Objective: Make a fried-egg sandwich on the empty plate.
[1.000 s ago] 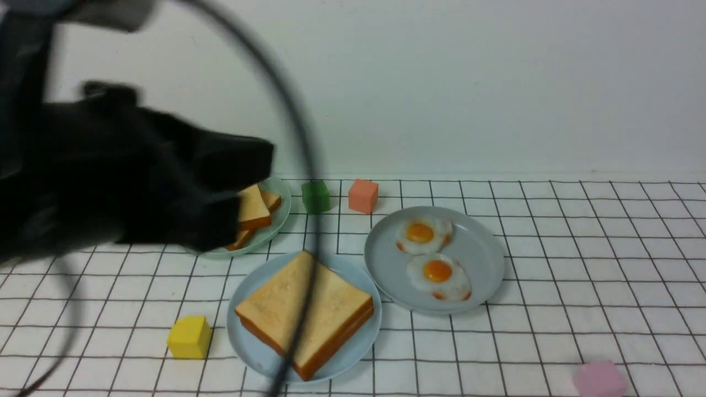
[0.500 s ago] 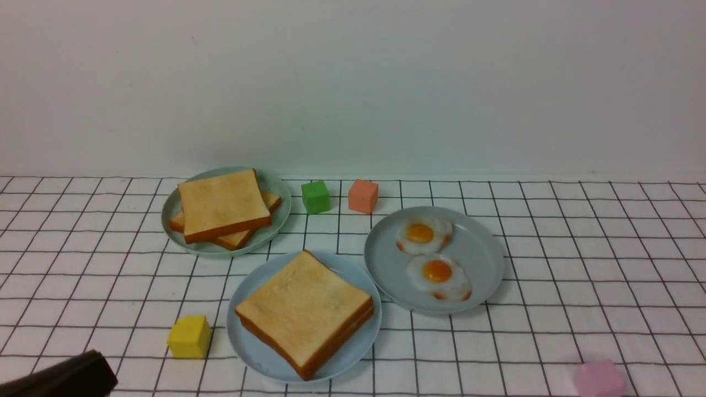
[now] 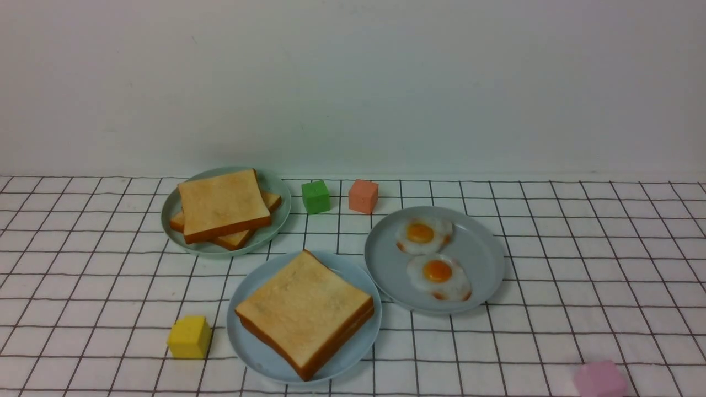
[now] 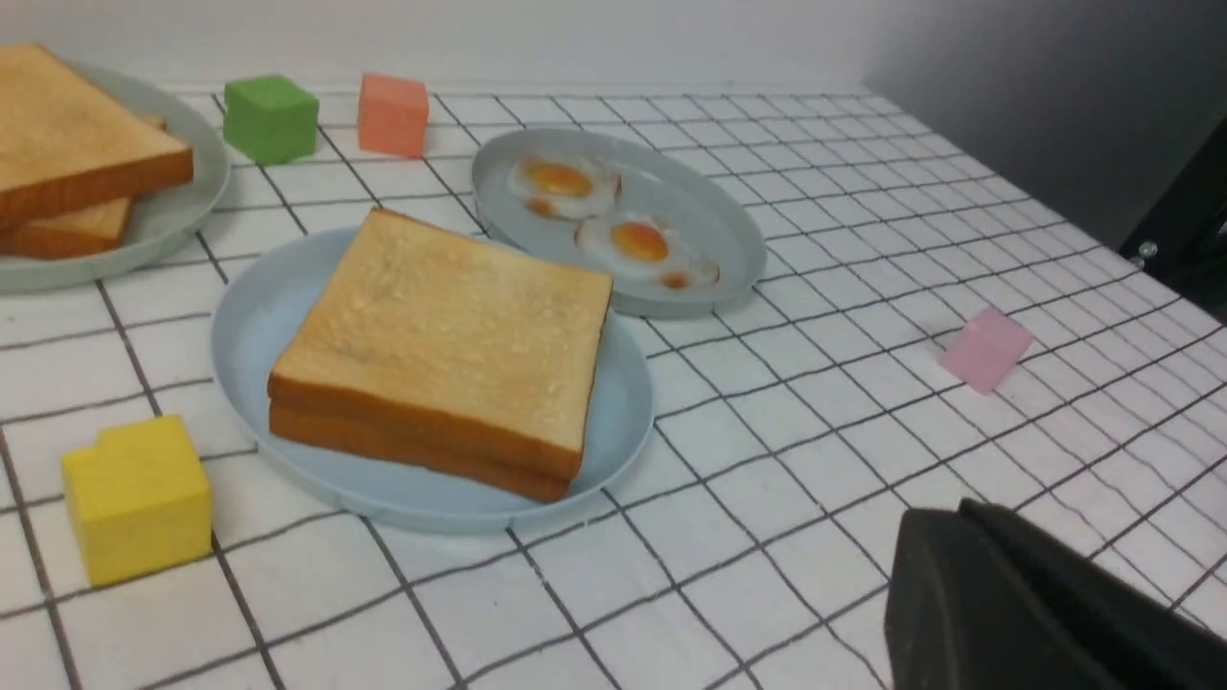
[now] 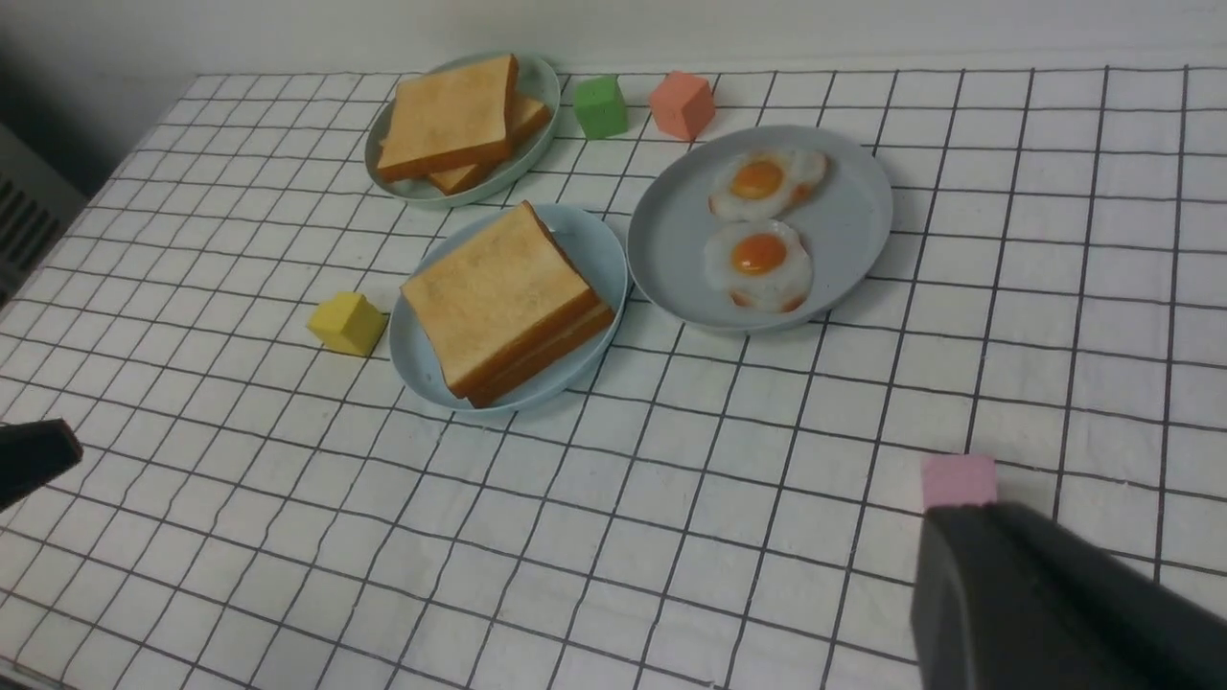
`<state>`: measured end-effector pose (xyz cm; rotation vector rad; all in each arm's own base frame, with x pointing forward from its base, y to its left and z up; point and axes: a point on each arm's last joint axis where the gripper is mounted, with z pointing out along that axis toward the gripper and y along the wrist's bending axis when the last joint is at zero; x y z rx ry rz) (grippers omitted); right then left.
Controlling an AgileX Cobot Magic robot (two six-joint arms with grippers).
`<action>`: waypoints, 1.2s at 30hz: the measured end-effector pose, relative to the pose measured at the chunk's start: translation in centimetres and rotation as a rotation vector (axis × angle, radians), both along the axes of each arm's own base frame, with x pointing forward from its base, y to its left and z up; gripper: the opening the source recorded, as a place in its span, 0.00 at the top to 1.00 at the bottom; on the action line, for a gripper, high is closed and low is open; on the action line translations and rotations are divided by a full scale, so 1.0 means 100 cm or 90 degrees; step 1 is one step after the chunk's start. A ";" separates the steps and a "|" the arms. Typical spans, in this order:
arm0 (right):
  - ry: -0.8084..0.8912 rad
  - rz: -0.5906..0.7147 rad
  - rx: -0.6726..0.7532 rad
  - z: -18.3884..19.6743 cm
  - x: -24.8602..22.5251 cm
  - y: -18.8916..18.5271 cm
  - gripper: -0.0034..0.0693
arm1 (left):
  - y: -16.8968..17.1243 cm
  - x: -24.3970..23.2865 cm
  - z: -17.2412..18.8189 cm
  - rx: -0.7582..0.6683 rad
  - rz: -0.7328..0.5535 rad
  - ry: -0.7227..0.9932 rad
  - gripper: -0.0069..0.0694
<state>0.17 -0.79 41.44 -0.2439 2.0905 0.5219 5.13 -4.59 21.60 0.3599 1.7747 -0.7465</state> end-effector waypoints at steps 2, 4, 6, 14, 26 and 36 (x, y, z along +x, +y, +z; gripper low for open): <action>-0.003 -0.034 -0.010 -0.002 0.001 -0.002 0.94 | 0.000 0.000 -0.001 0.007 -0.003 0.008 0.93; -0.021 -0.092 -0.021 -0.005 0.000 -0.006 0.94 | 0.000 -0.001 -0.002 0.010 -0.004 0.013 0.93; -0.066 -0.165 -0.035 -0.017 0.000 -0.007 0.95 | 0.000 -0.001 -0.003 0.012 -0.005 0.015 0.93; -0.250 -0.303 -0.112 -0.146 0.032 0.003 0.97 | 0.000 -0.001 -0.003 0.013 -0.005 0.016 0.93; -0.148 -0.297 -0.088 -0.241 0.050 0.007 0.97 | 0.000 -0.001 -0.003 0.013 -0.005 0.017 0.93; -0.142 -0.298 -0.068 -0.241 0.050 0.008 0.97 | 0.000 -0.001 -0.003 0.013 -0.005 0.017 0.91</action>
